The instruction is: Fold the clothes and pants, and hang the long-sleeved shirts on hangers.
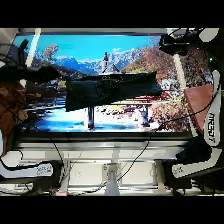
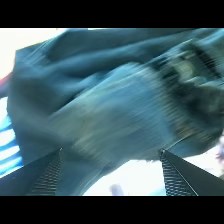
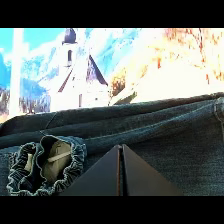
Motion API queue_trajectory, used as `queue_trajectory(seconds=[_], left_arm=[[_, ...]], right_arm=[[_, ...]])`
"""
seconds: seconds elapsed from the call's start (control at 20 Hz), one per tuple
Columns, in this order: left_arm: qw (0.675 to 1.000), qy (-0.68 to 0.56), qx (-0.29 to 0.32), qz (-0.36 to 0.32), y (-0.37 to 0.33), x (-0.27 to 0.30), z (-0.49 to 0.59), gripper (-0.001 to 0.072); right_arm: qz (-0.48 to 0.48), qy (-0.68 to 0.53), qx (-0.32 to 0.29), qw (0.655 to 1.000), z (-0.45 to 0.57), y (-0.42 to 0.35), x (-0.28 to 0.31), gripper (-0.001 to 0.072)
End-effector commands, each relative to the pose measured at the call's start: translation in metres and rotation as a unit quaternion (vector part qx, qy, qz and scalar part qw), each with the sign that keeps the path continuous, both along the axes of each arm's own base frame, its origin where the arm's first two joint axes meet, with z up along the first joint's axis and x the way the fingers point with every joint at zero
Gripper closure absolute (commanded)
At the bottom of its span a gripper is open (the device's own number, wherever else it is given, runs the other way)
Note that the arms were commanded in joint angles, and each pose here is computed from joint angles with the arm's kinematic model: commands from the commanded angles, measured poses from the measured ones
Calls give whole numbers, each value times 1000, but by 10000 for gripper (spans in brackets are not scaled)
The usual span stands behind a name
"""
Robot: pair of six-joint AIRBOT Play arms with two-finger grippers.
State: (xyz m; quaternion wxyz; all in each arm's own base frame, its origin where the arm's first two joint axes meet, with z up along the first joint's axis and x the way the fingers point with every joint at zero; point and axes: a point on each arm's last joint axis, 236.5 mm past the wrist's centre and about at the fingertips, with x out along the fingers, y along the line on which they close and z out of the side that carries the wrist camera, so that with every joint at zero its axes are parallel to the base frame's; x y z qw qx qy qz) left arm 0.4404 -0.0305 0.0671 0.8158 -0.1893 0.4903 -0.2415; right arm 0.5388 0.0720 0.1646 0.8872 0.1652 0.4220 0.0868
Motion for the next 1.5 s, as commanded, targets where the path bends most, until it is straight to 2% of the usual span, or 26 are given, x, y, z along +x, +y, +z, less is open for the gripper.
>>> queue_trajectory(seconds=[0.0,0.3,0.5,0.65,0.85,1.0,1.05,1.1,1.2,1.45], left_arm=[[997,69,-6,16,31,-24,-50,8],[991,127,-24,24,24,-10,-121,5],[987,109,-110,41,2,14,-128,4],[984,115,-131,36,-11,18,-140,1],[984,117,-132,6,-32,16,-154,6],[984,86,-156,-22,-61,23,-142,14],[983,72,-165,-34,-73,25,-137,60],[983,61,-170,-46,-83,26,-133,202],[981,38,-178,-66,-99,29,-126,656],[940,-50,-337,17,-108,77,-23,650]], right_arm=[[1,-1,-3,1000,1,-1,0,692],[1,-1,-3,1000,1,-1,0,691],[1,-2,-2,1000,1,-1,0,692],[1,-1,-1,1000,1,-1,0,691],[2,-1,0,1000,1,0,-1,691],[4,-2,4,1000,2,3,-1,692],[5,-1,7,1000,2,4,-1,691],[6,-1,8,1000,2,5,-1,691],[6,-1,8,1000,2,5,-1,692],[11,6,6,1000,0,8,-4,691]])
